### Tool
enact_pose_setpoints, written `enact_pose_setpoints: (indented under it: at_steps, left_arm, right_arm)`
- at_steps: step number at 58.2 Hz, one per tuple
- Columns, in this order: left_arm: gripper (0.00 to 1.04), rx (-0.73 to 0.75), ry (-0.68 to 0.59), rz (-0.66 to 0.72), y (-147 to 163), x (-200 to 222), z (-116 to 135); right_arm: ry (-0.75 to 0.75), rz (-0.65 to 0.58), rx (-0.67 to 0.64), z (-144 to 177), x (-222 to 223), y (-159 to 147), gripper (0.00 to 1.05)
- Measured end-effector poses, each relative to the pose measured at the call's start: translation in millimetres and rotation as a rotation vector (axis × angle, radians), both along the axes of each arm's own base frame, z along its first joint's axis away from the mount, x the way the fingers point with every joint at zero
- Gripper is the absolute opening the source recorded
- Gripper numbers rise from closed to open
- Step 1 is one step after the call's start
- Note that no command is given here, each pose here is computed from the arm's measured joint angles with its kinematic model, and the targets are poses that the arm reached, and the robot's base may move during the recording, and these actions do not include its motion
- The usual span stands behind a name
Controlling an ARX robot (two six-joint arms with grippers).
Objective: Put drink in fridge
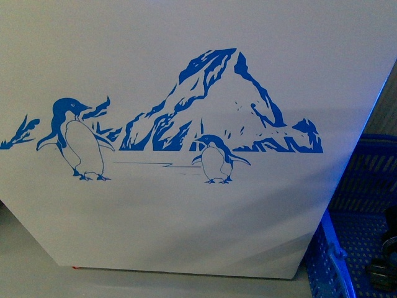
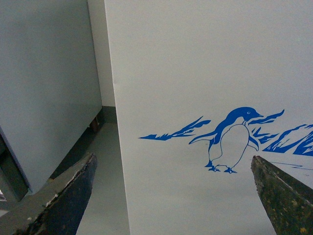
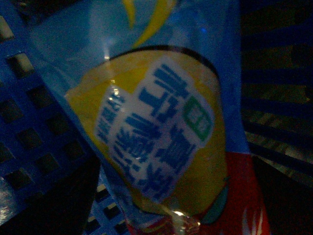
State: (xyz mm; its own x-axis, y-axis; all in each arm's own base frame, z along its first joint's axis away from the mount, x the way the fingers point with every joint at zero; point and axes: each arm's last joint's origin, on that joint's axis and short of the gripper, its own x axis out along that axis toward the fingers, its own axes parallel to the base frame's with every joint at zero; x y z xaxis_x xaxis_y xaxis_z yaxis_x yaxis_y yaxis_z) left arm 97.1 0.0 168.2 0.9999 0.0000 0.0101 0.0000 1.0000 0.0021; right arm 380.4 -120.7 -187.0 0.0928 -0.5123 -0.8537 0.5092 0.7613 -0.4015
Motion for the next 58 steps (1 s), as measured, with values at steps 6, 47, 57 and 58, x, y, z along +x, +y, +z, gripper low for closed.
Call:
enact_pose_setpoints:
  at_steps: [6,47,57,58]
  left_arm:
    - [0.97,0.0,0.0,0.0,0.0,0.0,0.0]
    - [0.97,0.0,0.0,0.0,0.0,0.0,0.0]
    - [0.97,0.0,0.0,0.0,0.0,0.0,0.0]
    - [0.97,0.0,0.0,0.0,0.0,0.0,0.0]
  right_arm:
    - [0.005,0.006,0.031,-1.2,-2.3,1.1,0.76]
    - [-0.309,0.255,0.134,198.7,-10.1,27.5,0.45]
    - [-0.448,0.351,0.137,292.6,-47.2,32.9,0.45]
    - [-0.466,0.36,0.141,303.7,-53.0,34.3,0.45]
